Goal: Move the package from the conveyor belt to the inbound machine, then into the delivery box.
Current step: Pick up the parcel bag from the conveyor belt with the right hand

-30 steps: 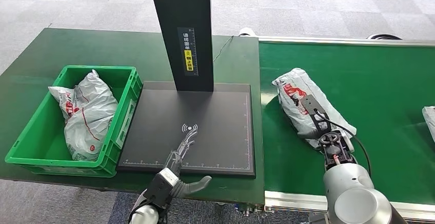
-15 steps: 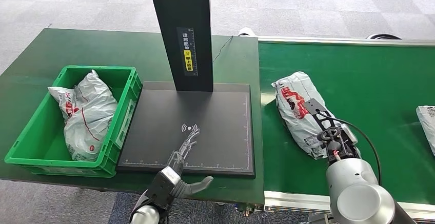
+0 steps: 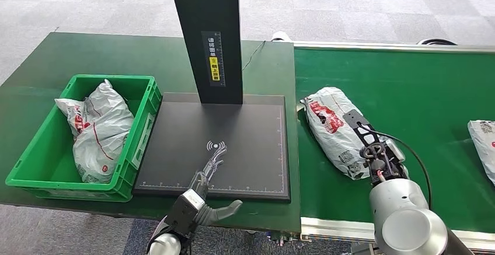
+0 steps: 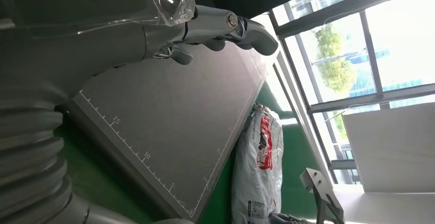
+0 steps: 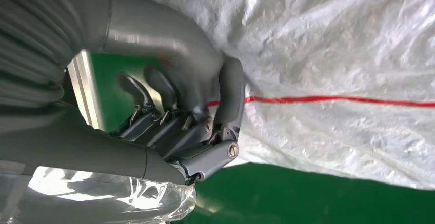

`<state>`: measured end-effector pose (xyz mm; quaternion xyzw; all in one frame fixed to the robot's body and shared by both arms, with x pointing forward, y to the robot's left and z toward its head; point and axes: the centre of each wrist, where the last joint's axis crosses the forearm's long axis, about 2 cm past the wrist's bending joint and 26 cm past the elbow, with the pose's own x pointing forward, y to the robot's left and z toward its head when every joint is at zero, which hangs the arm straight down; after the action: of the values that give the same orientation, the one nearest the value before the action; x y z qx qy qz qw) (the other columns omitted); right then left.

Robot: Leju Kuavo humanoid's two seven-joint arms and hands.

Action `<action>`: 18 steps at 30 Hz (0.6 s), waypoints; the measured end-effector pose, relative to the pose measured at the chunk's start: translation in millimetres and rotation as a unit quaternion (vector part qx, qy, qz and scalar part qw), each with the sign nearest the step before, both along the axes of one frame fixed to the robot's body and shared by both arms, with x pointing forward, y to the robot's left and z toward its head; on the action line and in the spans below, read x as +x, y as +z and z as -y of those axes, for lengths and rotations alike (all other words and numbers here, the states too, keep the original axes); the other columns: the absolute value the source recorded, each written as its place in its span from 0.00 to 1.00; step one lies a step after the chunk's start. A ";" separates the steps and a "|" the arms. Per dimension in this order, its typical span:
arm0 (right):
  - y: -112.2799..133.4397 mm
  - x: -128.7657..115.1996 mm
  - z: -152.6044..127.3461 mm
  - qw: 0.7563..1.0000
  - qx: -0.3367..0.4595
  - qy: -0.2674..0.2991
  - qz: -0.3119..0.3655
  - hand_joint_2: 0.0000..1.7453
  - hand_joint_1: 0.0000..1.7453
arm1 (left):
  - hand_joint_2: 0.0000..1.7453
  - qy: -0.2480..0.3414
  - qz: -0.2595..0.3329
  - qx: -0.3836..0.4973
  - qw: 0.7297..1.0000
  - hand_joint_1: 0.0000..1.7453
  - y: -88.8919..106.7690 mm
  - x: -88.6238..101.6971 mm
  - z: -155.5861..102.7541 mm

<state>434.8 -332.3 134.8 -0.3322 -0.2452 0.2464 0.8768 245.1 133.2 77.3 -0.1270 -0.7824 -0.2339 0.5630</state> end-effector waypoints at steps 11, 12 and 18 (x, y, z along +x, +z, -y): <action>12.2 7.2 -3.7 0.978 -0.206 0.008 0.027 1.00 0.00 | 1.00 0.002 -0.006 -0.001 1.000 0.00 -3.5 -9.2 -1.7; 12.6 7.5 -5.0 0.976 -0.217 0.015 0.030 1.00 0.00 | 1.00 0.002 -0.007 -0.001 1.000 0.00 -3.9 -10.1 -1.8; 11.0 6.9 -11.1 0.971 -0.227 0.051 0.049 1.00 0.00 | 1.00 0.004 -0.006 -0.003 1.000 0.00 -5.4 -13.5 -2.7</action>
<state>441.7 -321.1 145.8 -0.5207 -0.2422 0.3237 0.7519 231.6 135.9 71.9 -0.1268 -0.7801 -0.2289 0.5683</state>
